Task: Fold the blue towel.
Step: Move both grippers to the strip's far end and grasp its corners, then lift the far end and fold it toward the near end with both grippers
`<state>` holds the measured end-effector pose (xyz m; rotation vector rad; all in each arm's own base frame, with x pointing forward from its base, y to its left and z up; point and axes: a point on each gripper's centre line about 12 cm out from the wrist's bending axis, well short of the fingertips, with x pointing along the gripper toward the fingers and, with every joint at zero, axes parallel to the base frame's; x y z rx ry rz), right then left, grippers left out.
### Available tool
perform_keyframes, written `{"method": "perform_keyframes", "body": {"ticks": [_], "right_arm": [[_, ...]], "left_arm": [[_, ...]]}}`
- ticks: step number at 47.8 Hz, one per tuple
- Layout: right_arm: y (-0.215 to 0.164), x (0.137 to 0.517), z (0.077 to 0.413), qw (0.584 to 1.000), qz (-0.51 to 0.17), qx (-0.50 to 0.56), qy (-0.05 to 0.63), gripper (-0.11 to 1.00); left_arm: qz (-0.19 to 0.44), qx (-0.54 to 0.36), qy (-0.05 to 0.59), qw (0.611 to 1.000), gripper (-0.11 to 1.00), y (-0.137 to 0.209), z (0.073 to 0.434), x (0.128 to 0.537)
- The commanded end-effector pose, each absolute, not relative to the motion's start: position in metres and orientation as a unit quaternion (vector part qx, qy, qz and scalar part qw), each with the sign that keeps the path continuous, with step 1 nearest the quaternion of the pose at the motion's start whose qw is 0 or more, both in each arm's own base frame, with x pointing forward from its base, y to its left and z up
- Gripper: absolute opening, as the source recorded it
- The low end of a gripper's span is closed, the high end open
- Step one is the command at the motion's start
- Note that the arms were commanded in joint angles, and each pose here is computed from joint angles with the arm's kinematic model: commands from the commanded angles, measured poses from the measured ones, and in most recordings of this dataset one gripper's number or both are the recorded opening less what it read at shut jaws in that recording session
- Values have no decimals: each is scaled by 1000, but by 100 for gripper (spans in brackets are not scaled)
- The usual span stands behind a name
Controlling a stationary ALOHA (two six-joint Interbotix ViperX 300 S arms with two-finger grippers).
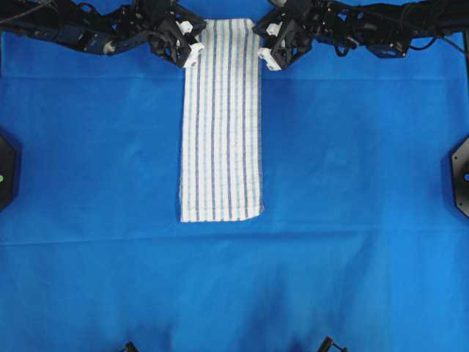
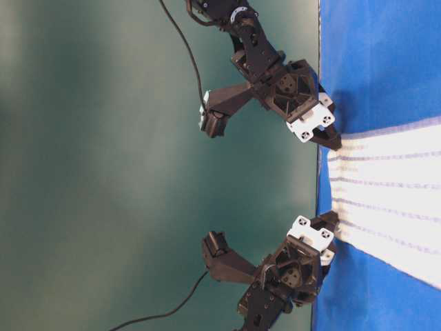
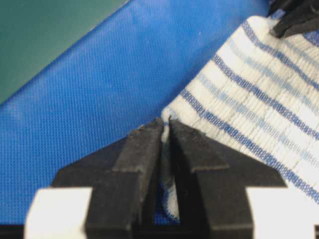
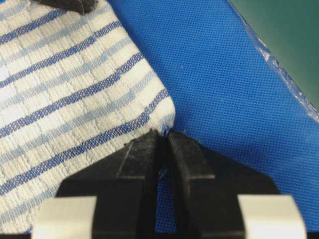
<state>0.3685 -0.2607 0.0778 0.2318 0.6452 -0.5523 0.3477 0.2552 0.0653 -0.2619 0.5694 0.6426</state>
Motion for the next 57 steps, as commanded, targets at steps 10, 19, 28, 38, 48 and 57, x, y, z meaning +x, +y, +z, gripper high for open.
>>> {"method": "perform_keyframes", "body": {"ticks": [10,19,28,38,48,57], "right_arm": [[-264,371,94,909,-275,116,291,7],[-267,369,113,913,-283,117,270,7],[-269,367,130,917,-288,112,253,7],[-271,365,133,916,-291,113,250,7],[-257,363,139,919,-283,113,249,7],[-224,359,147,928,-255,105,251,7]], "left_arm": [[311,-127,277,900,4,260,81,352],[313,-117,254,908,4,264,109,356],[315,-92,235,915,4,272,131,356],[314,-89,244,913,4,271,130,355],[300,-83,241,919,4,256,137,358],[267,-67,243,930,4,224,145,361]]}}
